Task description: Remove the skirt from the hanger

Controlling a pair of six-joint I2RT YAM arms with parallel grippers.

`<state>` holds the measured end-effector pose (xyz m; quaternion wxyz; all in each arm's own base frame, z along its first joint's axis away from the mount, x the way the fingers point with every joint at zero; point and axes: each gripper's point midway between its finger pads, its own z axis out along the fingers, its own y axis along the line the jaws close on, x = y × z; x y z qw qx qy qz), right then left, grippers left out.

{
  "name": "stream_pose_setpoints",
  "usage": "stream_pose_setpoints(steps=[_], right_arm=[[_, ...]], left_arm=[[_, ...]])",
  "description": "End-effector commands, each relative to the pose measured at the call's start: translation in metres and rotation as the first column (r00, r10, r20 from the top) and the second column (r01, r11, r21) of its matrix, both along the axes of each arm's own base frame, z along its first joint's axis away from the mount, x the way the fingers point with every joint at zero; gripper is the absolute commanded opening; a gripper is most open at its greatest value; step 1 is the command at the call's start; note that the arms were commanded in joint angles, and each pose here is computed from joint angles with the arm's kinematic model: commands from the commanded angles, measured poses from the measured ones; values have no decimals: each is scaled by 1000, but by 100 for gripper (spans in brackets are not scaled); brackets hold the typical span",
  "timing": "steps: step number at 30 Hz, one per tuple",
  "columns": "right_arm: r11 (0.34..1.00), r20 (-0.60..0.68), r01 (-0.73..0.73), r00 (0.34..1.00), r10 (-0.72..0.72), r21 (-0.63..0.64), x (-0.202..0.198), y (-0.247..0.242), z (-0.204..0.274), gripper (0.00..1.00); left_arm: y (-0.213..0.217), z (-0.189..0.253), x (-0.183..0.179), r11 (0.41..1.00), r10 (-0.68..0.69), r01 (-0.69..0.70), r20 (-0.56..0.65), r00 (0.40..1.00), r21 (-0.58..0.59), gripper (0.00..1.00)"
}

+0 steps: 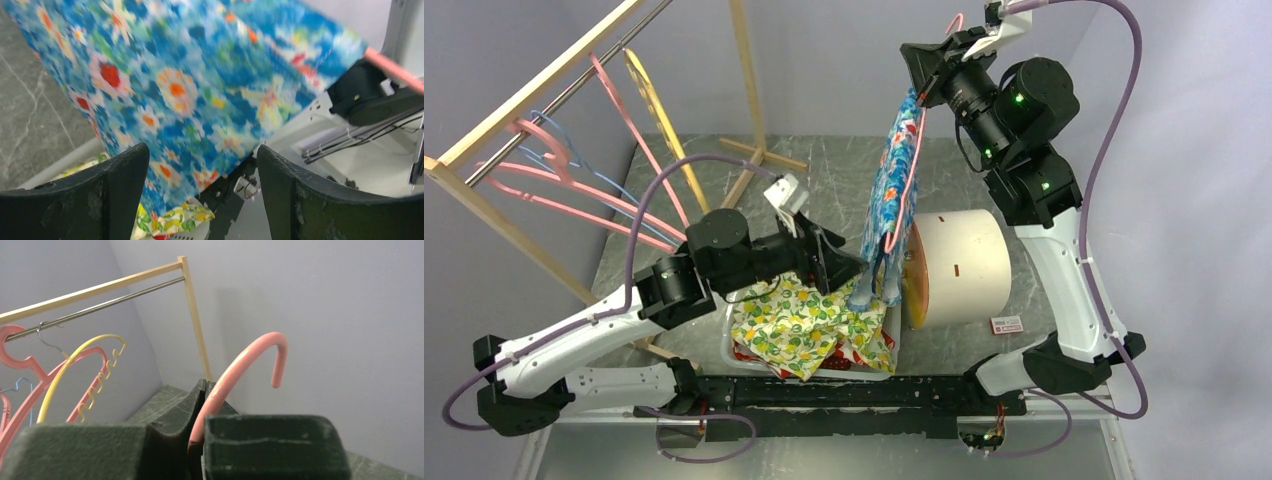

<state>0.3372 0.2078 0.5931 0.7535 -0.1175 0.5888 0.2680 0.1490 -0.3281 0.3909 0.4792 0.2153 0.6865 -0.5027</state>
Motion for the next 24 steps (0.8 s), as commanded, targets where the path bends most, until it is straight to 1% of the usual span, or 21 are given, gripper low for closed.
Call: stream_pose_setpoints(steps=[1,5,7,8,11,14,15,17,20,24], right_arm=[[999,36,19,999,-20,39,-8,-10,20,0],[998,19,51,998,-51,45,-6,-15,15,0],[995,-2,85,996,-85,43,-1,-19,10,0],[994,-13,102,995,-102,41,2,-21,7,0],[990,-44,136,990,-134,37,7,-25,1,0],[988,-56,148,988,-146,45,9,-27,0,0],[987,-60,156,986,-153,47,10,-28,0,0],[983,-80,176,982,-171,56,12,-31,0,0],[981,-97,179,980,-171,73,12,-32,0,0],[982,-88,162,984,-153,94,6,-32,4,0]], left_arm=[[7,3,-5,997,79,-80,33,996,23,83],[8,-9,-14,992,120,-120,0,993,26,87],[0,-11,-25,992,124,-124,12,992,29,92],[-3,-12,-30,990,137,-138,26,990,34,93],[-13,-13,-38,969,222,-232,116,968,84,94],[-26,-13,-43,944,248,-289,236,940,160,93],[-32,-12,-45,943,242,-289,255,936,167,93],[-45,-9,-46,948,230,-282,293,928,149,92],[-63,-7,-47,961,223,-264,344,912,77,92],[-73,-6,-39,946,273,-320,386,881,60,88]])
